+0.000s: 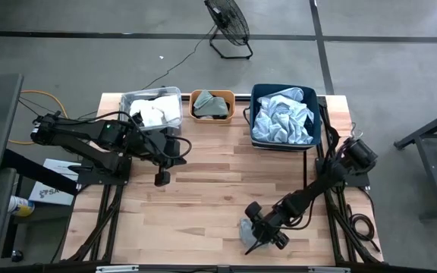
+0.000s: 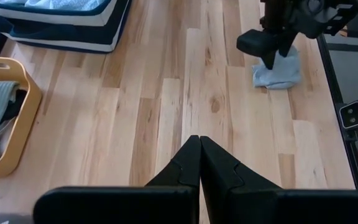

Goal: Pick & Place Cloths
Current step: Put the light gray sock into the yellow bin

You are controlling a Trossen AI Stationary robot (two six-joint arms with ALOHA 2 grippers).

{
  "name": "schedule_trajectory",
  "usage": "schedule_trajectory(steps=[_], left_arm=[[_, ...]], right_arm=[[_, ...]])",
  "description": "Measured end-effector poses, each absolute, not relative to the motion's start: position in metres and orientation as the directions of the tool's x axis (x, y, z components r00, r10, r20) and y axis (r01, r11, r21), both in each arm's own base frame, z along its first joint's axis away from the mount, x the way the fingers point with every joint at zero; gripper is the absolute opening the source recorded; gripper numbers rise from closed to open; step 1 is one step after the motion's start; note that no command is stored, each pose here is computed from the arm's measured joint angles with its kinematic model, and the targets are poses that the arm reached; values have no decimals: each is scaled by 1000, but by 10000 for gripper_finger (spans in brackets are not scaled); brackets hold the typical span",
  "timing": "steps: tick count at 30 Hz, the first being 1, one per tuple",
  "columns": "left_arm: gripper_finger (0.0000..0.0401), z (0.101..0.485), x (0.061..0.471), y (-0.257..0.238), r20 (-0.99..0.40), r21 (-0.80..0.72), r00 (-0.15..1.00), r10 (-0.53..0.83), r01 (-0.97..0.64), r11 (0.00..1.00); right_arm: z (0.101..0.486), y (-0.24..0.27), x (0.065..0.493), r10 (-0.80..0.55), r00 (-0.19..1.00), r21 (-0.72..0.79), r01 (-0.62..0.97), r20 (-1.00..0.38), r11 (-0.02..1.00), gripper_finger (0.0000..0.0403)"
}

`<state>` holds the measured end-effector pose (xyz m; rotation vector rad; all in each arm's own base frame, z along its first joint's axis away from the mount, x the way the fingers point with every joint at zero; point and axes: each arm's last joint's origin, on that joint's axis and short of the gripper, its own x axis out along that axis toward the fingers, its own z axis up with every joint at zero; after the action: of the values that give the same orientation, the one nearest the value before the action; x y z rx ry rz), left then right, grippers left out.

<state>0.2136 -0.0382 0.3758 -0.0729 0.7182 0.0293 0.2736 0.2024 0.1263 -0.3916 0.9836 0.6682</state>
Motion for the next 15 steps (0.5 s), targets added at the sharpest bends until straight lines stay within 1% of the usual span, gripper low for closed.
schedule_trajectory(steps=[3,7,11,14,15], left_arm=[[0,375,213,-38,-662,-55,749,3,-52,997],[0,375,212,-38,-672,-50,741,7,-55,997],[0,375,213,-38,-670,-50,742,7,-55,997],[0,375,213,-38,-671,-50,742,7,-55,997],[0,375,212,-38,-671,-50,741,7,-55,997]], right_arm=[[121,204,274,336,372,-21,-697,-865,717,207],[120,201,276,323,378,-27,-684,-868,729,156],[122,197,279,296,404,1,-590,-866,808,83],[124,192,284,294,414,66,-484,-862,873,24],[126,191,287,292,421,88,-441,-859,893,16]])
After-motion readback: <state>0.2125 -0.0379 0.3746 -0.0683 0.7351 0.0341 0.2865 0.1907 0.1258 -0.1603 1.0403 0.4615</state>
